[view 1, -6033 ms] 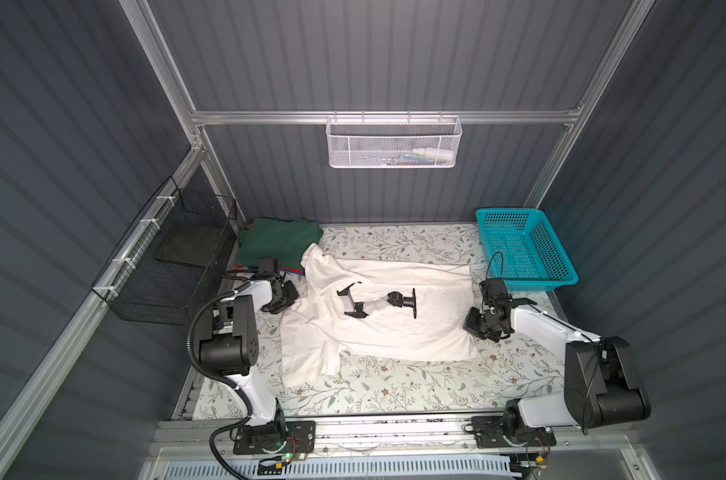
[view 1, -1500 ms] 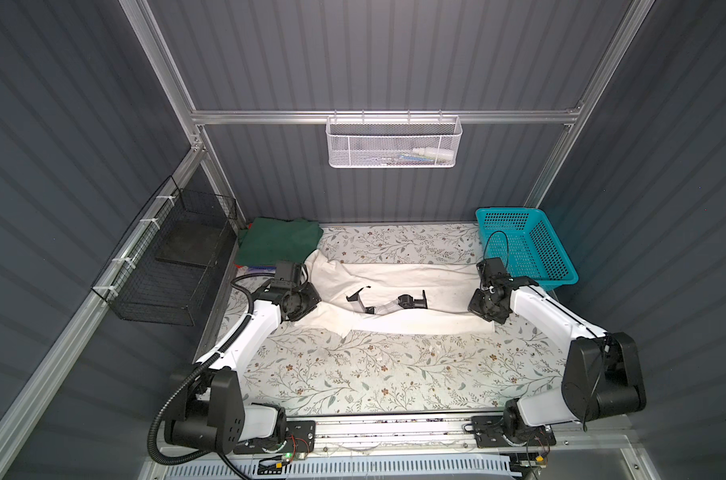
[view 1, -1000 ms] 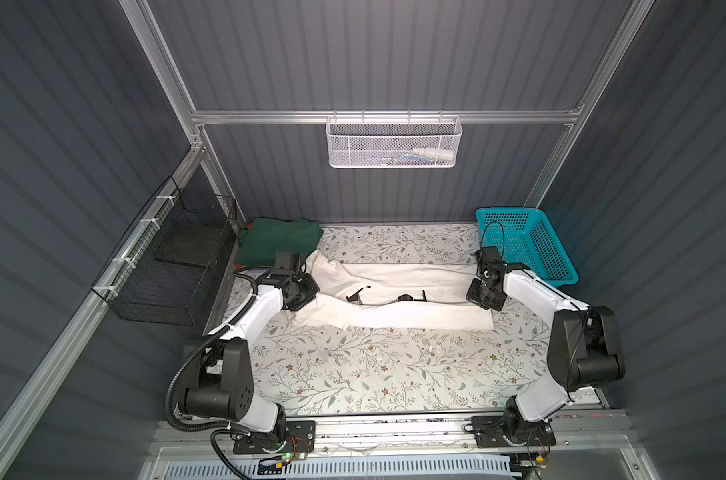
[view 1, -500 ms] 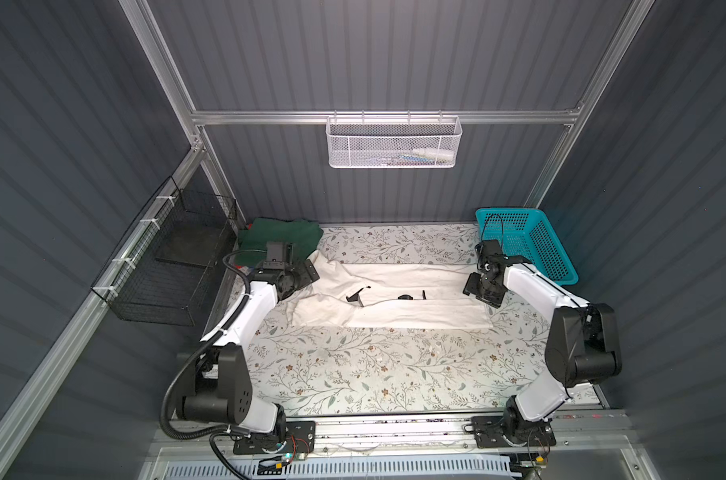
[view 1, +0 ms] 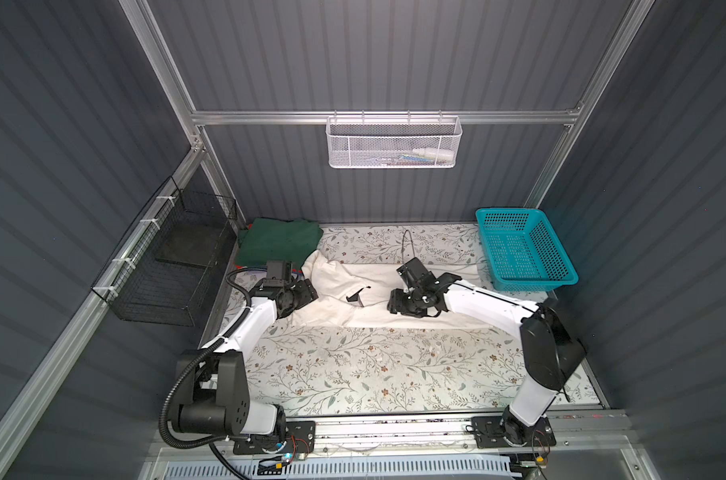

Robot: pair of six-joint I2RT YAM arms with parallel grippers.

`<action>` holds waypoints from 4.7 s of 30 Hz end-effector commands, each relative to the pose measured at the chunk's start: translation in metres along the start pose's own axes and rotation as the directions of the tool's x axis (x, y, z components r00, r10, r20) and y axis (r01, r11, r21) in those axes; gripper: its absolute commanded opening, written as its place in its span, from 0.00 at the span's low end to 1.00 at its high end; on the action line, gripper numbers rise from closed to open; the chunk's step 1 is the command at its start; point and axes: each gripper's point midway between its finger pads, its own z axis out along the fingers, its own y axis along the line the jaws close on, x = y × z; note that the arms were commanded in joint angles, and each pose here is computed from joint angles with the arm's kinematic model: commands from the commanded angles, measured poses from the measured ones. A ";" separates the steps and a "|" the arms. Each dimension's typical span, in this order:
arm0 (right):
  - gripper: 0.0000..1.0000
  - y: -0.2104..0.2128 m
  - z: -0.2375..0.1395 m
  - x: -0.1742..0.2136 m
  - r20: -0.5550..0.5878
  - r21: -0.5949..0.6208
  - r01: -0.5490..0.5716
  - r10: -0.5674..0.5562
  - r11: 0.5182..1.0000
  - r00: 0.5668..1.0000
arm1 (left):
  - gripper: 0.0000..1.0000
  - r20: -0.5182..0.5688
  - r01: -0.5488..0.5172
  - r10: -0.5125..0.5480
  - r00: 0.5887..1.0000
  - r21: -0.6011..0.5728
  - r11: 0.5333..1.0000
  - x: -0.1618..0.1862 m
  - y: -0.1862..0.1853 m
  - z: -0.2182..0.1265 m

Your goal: Fold and stack the t-shirts

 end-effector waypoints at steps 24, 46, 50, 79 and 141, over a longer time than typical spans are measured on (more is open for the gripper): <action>0.41 0.066 0.096 -0.059 0.049 0.088 0.336 -0.341 0.938 0.939 | 0.77 0.107 0.006 -0.010 0.994 0.038 0.999 -0.020 -0.007 -0.015; 0.44 0.072 0.132 -0.063 0.009 0.075 0.379 -0.381 0.922 0.925 | 0.76 0.055 0.049 -0.054 0.997 0.089 0.995 -0.018 -0.014 0.007; 0.44 0.075 0.130 -0.064 0.013 0.070 0.378 -0.380 0.923 0.925 | 0.76 0.046 0.059 -0.064 0.997 0.098 0.993 -0.013 -0.013 0.009; 0.35 0.056 0.135 -0.064 -0.038 0.179 0.406 -0.406 0.896 0.913 | 0.75 0.004 0.076 -0.077 0.997 0.133 0.988 -0.010 -0.018 0.026; 0.10 0.056 0.078 -0.070 0.029 0.222 0.397 -0.413 0.890 0.910 | 0.00 -0.101 0.081 -0.068 0.993 0.134 0.988 -0.066 -0.040 0.116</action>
